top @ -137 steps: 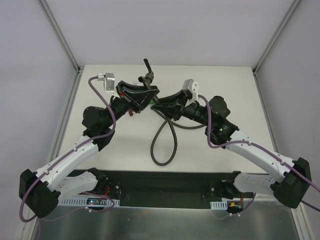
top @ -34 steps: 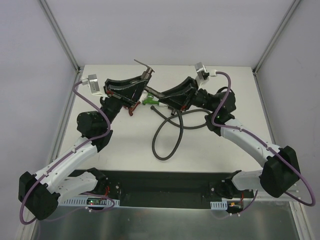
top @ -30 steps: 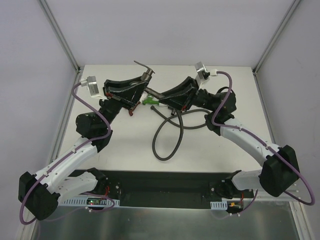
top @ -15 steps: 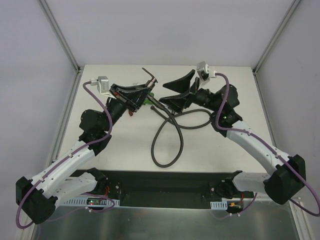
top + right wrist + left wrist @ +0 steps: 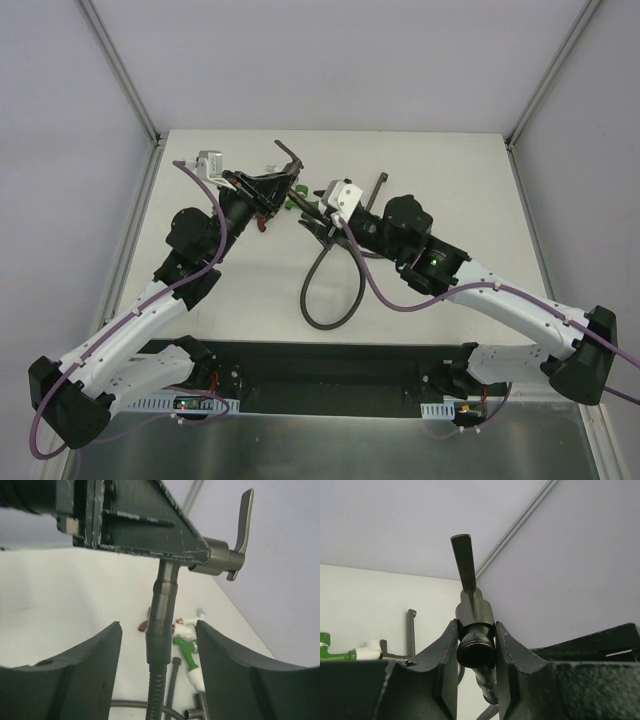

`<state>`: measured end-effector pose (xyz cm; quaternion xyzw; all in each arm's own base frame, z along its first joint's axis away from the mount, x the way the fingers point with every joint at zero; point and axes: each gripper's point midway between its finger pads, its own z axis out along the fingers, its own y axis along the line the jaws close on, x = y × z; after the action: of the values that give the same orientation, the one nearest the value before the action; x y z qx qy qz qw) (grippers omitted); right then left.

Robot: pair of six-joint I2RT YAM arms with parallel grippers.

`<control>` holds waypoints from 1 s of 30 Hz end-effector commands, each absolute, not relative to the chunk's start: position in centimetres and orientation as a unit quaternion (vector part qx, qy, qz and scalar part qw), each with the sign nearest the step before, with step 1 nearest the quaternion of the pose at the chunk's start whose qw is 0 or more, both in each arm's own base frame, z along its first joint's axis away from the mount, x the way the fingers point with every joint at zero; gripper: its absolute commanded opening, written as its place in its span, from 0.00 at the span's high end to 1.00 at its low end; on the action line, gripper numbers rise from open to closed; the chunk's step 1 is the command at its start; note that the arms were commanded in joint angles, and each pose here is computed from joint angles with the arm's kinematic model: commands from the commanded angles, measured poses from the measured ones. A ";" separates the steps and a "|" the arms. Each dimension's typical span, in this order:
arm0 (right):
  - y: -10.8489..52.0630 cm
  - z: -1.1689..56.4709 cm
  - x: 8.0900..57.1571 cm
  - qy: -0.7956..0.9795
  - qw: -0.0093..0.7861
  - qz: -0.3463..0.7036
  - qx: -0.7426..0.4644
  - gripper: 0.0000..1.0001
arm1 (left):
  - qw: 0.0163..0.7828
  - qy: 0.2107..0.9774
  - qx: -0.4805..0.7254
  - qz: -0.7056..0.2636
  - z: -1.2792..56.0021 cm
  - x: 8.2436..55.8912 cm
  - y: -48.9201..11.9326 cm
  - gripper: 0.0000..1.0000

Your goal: Install the water faucets

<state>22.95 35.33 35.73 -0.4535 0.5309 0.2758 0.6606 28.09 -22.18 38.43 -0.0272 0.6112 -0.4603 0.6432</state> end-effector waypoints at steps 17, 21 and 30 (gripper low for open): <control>36.9 36.9 23.8 0.524 0.690 0.185 -0.465 0.98 | 0.677 0.544 0.022 -0.496 43.8 25.1 -21.9 1.00; 36.2 38.9 21.9 0.504 0.678 0.285 -0.453 0.98 | 0.689 0.514 0.076 -0.506 44.0 23.1 -22.2 1.00; 35.0 42.4 18.6 0.446 0.590 0.503 -0.448 0.98 | 0.656 0.425 0.279 -0.557 45.2 16.9 -25.2 1.00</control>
<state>21.27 35.85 35.90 -0.4740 0.5228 0.3851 0.5947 22.78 -23.30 42.92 0.1210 0.5168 -0.5108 0.6763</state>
